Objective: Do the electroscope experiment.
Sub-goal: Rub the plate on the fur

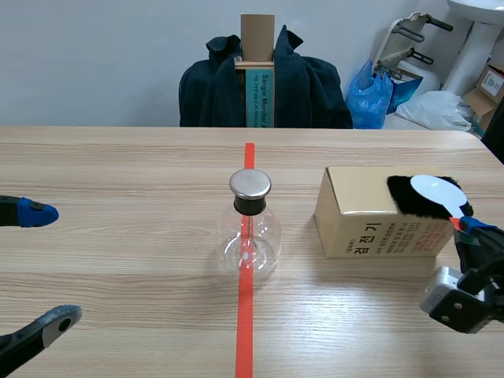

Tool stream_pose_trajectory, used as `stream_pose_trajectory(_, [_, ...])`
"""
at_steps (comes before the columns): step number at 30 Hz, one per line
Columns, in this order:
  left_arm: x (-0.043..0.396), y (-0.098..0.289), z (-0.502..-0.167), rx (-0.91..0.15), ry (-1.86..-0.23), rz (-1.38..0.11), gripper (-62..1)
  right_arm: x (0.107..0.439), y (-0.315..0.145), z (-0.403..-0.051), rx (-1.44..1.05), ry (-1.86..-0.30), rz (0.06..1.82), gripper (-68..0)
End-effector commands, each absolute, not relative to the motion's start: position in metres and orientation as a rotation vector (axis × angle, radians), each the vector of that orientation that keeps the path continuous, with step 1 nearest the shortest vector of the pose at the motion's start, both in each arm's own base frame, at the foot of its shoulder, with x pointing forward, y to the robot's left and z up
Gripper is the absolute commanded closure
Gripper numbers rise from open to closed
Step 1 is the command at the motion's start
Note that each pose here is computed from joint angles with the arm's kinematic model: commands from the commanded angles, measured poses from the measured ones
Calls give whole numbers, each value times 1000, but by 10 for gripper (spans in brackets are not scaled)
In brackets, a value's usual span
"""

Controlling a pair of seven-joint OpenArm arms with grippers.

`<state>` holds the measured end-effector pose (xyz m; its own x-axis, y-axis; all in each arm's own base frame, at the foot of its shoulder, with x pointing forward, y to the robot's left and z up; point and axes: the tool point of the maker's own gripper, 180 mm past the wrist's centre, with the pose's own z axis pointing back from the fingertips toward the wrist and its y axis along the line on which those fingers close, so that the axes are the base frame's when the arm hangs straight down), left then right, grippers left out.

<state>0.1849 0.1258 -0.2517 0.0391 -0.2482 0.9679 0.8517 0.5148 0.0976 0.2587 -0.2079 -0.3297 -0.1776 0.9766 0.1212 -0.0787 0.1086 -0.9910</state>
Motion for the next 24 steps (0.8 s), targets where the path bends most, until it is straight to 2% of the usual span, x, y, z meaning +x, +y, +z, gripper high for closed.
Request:
stream_pose_trajectory(1, [187, 122, -245, -633, -1285, -915, -623, 265, -210, -319, -997, -1363, 1285, -8])
stream_pose_trajectory(8, [187, 123, -246, -630, -1281, -916, -623, 264, -211, -332, -933, -1311, 1294, -8])
stream_pose_trajectory(20, [187, 123, -247, -628, -1277, -916, -623, 264, -215, -334, -940, -1287, 1282, -8])
stream_pose_trajectory(24, [187, 123, -247, -628, -1277, -916, -623, 261, -205, -335, -916, -1310, 1344, -8])
